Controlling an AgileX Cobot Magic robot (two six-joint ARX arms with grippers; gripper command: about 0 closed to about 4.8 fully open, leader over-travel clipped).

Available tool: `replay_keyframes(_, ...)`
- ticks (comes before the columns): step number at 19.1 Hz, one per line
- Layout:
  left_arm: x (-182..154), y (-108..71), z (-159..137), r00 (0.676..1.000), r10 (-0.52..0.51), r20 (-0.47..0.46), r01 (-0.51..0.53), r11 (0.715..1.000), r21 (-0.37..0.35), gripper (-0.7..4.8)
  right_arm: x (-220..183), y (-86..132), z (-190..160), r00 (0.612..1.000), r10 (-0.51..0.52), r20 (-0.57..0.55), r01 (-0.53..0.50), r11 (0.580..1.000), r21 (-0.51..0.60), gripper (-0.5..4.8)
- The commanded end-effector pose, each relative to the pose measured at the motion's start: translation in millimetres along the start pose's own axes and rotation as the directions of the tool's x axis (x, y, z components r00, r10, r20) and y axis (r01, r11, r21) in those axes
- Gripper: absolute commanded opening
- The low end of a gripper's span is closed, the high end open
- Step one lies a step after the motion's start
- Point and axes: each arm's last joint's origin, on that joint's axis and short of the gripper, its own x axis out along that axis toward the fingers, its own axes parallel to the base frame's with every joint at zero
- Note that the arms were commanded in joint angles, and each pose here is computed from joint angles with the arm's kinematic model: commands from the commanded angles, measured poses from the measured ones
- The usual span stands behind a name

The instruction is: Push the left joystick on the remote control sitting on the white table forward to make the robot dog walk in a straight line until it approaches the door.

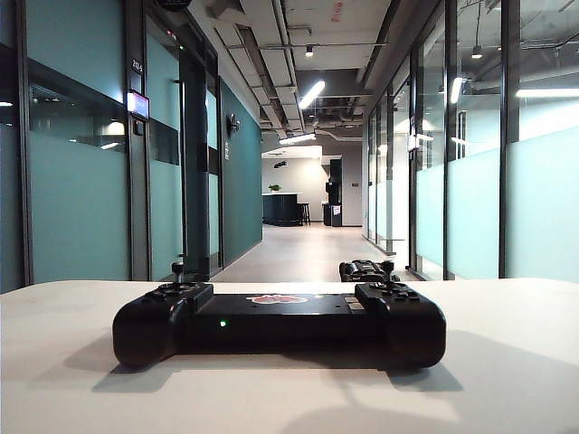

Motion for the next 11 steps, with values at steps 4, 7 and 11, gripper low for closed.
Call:
replay_keyframes(4, -0.2, 0.0, 4.0, 0.999, -0.002, 0.033, 0.002, 1.0, -0.001, -0.05, 0.1, 0.1, 2.7, 0.999, 0.003, 0.041, -0.003, 1.0, 0.007, -0.01)
replay_keyframes(7, -0.2, 0.0, 4.5, 0.999, -0.002, 0.039, 0.002, 1.0, -0.002, -0.05, 0.0, 0.0, 3.4, 0.999, 0.001, 0.045, -0.001, 1.0, 0.008, -0.01)
replay_keyframes(11, -0.2, 0.0, 4.5, 0.999, -0.002, 0.039, 0.002, 1.0, -0.002, -0.05, 0.0, -0.1, 3.2, 0.999, -0.001, 0.041, 0.001, 1.0, 0.007, -0.01)
